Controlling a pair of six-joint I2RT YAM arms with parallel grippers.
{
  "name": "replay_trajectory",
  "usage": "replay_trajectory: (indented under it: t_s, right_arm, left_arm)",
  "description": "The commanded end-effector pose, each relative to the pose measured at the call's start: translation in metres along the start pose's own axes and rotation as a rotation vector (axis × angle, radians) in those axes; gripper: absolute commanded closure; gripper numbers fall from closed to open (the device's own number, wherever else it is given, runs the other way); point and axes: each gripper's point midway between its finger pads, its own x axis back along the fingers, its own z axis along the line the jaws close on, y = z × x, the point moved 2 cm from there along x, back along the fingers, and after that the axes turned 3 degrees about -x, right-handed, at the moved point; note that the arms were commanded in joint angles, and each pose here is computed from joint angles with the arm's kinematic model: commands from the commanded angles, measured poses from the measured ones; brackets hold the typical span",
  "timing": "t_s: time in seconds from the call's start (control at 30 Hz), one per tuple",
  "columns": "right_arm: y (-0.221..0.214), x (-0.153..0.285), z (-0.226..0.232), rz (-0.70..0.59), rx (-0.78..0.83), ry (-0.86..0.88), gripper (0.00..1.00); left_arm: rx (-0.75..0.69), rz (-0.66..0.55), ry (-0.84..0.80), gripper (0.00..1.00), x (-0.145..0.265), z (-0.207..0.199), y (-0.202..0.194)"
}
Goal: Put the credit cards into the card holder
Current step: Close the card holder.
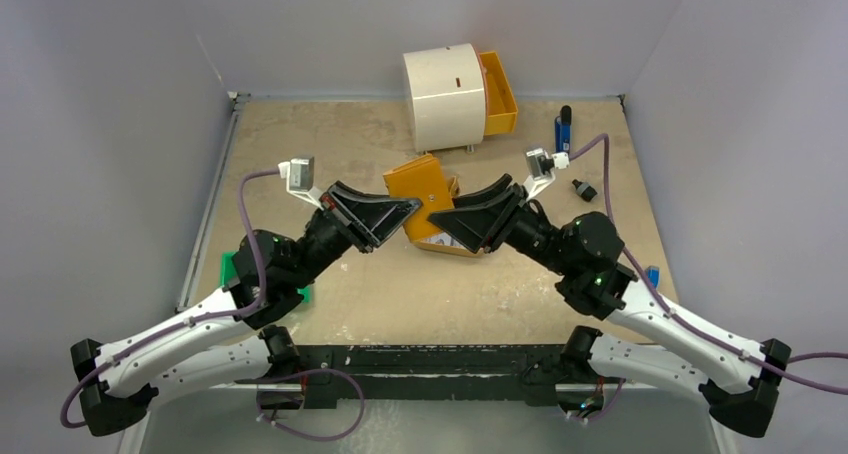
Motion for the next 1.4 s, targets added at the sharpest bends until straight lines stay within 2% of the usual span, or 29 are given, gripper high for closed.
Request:
replay_trajectory:
  t_s: [0.0, 0.1, 0.2, 0.4, 0.67, 0.83, 1.23, 1.37]
  right_arm:
    - [0.019, 0.014, 0.018, 0.031, 0.163, -0.049, 0.42]
    - [0.025, 0.035, 0.013, 0.055, 0.248, -0.154, 0.4]
    - [0.033, 0.05, -0.002, 0.085, 0.308, -0.31, 0.41]
    - [0.034, 0.042, -0.036, 0.16, 0.334, -0.535, 0.48]
    - [0.014, -0.006, -0.061, 0.211, 0.271, -0.536, 0.45]
    - [0.012, -0.015, -0.076, 0.213, 0.265, -0.603, 0.45]
    - [0.012, -0.013, -0.087, 0.199, 0.267, -0.658, 0.61]
    - [0.008, -0.012, -0.09, 0.218, 0.263, -0.664, 0.63]
  left_arm:
    - [-0.05, -0.092, 0.082, 1.0, 0.01, -0.002, 0.03]
    - [-0.103, -0.09, 0.257, 1.0, 0.017, 0.018, 0.039]
    - [-0.157, -0.029, 0.427, 1.0, 0.023, 0.041, 0.037]
    - [-0.186, 0.04, 0.57, 1.0, 0.03, 0.069, 0.022]
    - [-0.219, 0.096, 0.585, 1.0, 0.028, 0.074, 0.014]
    - [-0.228, 0.114, 0.572, 1.0, 0.027, 0.072, 0.012]
    - [-0.232, 0.13, 0.55, 1.0, 0.025, 0.07, 0.008]
    - [-0.231, 0.135, 0.544, 1.0, 0.025, 0.07, 0.007]
